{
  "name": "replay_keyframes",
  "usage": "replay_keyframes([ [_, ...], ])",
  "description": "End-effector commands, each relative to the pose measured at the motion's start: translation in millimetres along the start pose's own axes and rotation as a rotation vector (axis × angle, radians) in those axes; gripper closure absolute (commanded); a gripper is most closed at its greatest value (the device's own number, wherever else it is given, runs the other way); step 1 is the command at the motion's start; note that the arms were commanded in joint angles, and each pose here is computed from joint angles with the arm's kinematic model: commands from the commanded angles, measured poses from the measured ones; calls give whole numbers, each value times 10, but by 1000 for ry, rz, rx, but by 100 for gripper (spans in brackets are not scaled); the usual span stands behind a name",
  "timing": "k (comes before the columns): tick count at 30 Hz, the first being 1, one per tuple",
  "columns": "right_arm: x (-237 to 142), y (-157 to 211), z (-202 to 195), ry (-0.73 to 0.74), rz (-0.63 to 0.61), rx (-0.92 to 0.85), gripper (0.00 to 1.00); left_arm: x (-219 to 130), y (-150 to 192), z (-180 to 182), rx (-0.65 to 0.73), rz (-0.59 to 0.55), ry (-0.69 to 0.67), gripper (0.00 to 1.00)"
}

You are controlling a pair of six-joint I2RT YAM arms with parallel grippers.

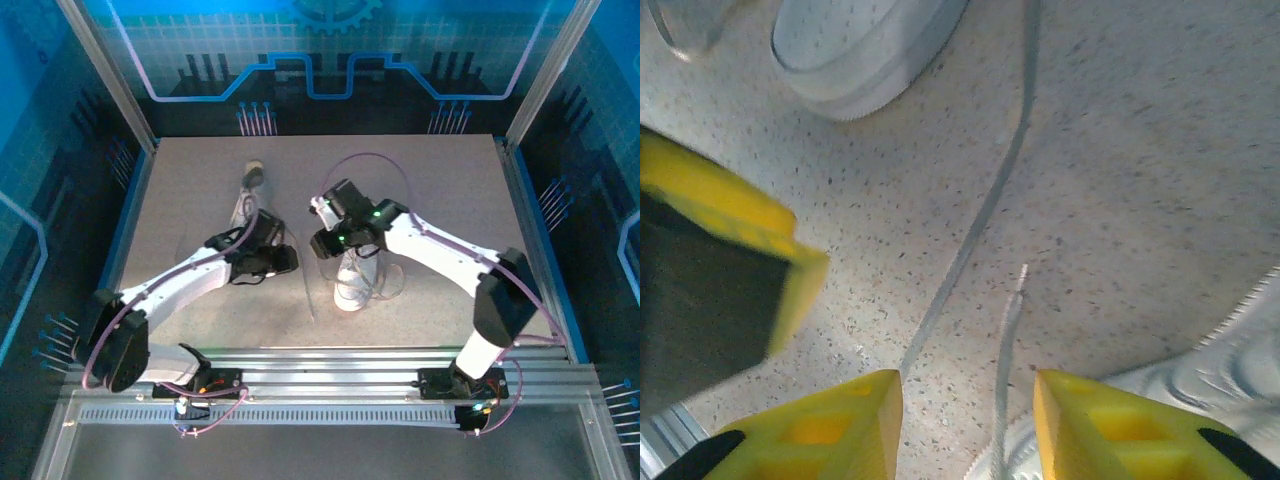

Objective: Tie the shoes

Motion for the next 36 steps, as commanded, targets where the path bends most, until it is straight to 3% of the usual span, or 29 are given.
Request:
replay_keyframes([
  [1, -132, 117, -188, 24, -27, 78, 63, 131, 75, -85, -132, 43, -141, 67],
  [4, -198, 318, -307, 21, -19, 104, 64, 328, 48, -246, -176, 94, -205, 71],
  [9, -320, 604, -478, 22, -26, 142, 65, 621, -39, -455, -158, 133, -273, 70],
  [20, -386, 810, -630, 19, -49, 184, 65, 1198, 14, -452, -109, 212, -363, 63],
  [23, -394, 783, -636, 14, -54, 191, 64, 1247, 60, -399, -89, 233, -381, 76],
  [26, -405, 753, -657, 5, -67, 213, 64, 1214, 50, -393, -39, 216, -345, 98],
  [32, -344, 769, -704, 11, -69, 259, 63, 1015, -141, -406, 92, 144, -175, 100],
  [36, -244, 788, -696, -25, -87, 274, 61, 770, -296, -533, 267, 38, -24, 100],
])
Point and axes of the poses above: each hand's point on the last joint's axis, 136 mm out from that joint toward the fingers, its own x axis out along the fingers, its own z axis along the line the jaws close on, y = z × x, the point moved 7 cm from there along -x, back along the fingers
